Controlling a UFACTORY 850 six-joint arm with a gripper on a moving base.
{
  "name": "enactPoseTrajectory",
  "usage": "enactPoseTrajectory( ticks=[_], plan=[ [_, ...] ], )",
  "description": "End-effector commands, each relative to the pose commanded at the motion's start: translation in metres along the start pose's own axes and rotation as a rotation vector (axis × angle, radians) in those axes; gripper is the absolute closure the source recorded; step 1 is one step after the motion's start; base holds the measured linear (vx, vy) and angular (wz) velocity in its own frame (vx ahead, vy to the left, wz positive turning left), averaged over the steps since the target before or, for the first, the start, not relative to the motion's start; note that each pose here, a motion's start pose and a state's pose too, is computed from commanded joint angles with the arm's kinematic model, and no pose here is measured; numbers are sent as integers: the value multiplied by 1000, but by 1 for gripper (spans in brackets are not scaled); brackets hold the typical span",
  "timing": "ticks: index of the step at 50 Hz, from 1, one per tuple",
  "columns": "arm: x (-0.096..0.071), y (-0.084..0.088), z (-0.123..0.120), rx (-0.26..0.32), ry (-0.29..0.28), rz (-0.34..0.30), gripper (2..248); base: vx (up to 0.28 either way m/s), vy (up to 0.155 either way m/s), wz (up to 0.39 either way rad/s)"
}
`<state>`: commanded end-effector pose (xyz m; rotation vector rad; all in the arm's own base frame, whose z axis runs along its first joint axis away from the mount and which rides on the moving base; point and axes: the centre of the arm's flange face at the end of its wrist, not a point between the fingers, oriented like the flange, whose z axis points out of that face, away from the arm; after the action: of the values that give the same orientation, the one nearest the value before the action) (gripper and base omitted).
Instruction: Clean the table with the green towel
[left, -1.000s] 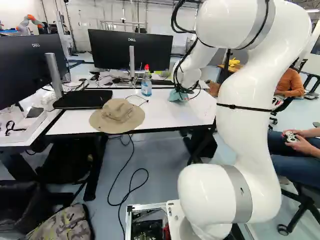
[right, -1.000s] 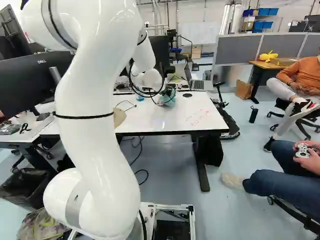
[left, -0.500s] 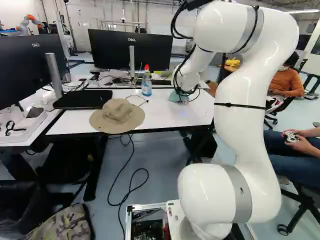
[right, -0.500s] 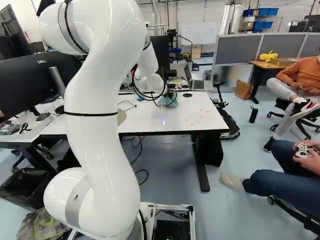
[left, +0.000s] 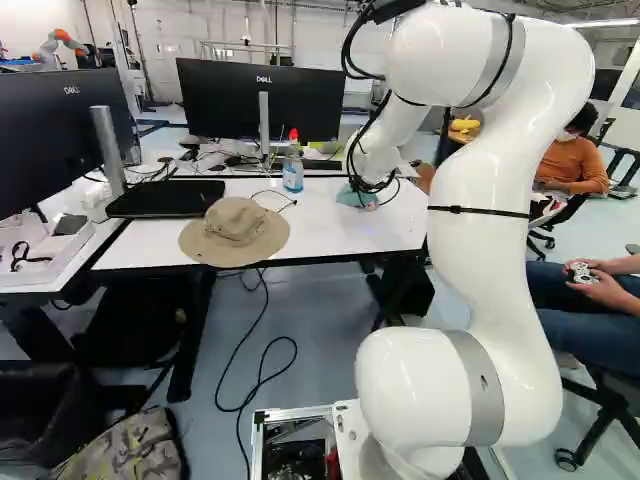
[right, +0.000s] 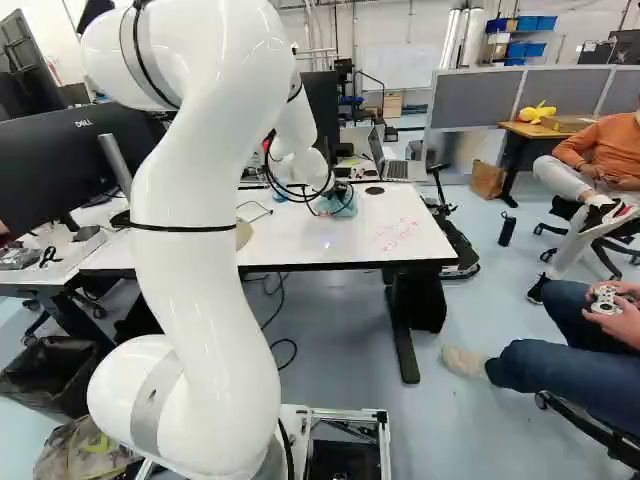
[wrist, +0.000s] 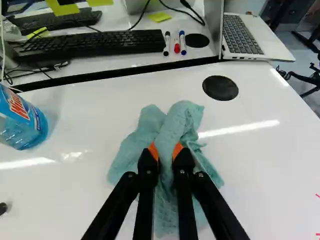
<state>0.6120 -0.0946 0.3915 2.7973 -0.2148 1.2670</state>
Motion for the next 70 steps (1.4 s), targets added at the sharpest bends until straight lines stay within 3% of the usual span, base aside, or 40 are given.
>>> enactPoseTrajectory(
  ticks=[11,51,70],
  plan=[
    [-5,0,0,0,-57,0,203,0,0,0],
    [-4,0,0,0,-49,0,203,0,0,0],
    [13,1,25,-1,-27,1,203,0,0,0]
  ],
)
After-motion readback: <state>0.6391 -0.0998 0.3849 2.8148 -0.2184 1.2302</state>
